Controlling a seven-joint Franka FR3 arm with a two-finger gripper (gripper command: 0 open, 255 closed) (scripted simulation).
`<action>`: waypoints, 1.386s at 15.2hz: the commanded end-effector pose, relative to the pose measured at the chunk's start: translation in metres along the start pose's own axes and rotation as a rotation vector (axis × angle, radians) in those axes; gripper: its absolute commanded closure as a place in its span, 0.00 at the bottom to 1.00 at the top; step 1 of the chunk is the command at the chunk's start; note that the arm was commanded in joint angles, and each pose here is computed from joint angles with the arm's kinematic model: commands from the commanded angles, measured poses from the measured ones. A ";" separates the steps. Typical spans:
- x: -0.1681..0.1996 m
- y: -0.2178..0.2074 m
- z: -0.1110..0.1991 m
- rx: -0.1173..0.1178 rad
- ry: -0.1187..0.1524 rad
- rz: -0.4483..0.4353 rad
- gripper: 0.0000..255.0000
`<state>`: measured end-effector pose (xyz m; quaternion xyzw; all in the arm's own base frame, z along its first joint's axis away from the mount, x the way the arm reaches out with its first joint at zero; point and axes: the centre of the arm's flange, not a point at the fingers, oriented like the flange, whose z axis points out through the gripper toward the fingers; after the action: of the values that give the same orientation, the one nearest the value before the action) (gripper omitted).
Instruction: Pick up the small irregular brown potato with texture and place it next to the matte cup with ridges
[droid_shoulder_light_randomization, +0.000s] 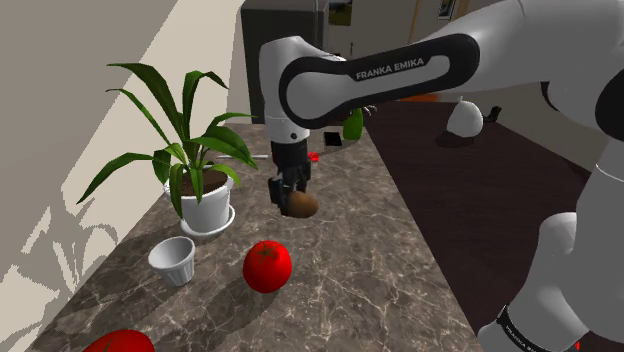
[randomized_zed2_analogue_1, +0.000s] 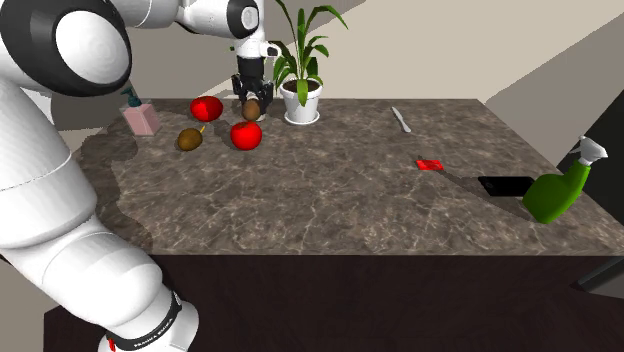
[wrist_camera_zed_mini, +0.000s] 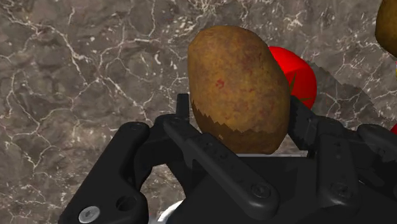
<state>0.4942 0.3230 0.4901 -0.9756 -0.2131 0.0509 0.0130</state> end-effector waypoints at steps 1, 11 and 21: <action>0.003 -0.026 0.002 0.000 0.000 0.001 1.00; 0.021 -0.157 0.007 0.000 0.000 0.001 1.00; 0.032 -0.216 0.035 0.000 0.000 0.001 1.00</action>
<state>0.4319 0.5318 0.4683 -0.9758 -0.2124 0.0511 0.0130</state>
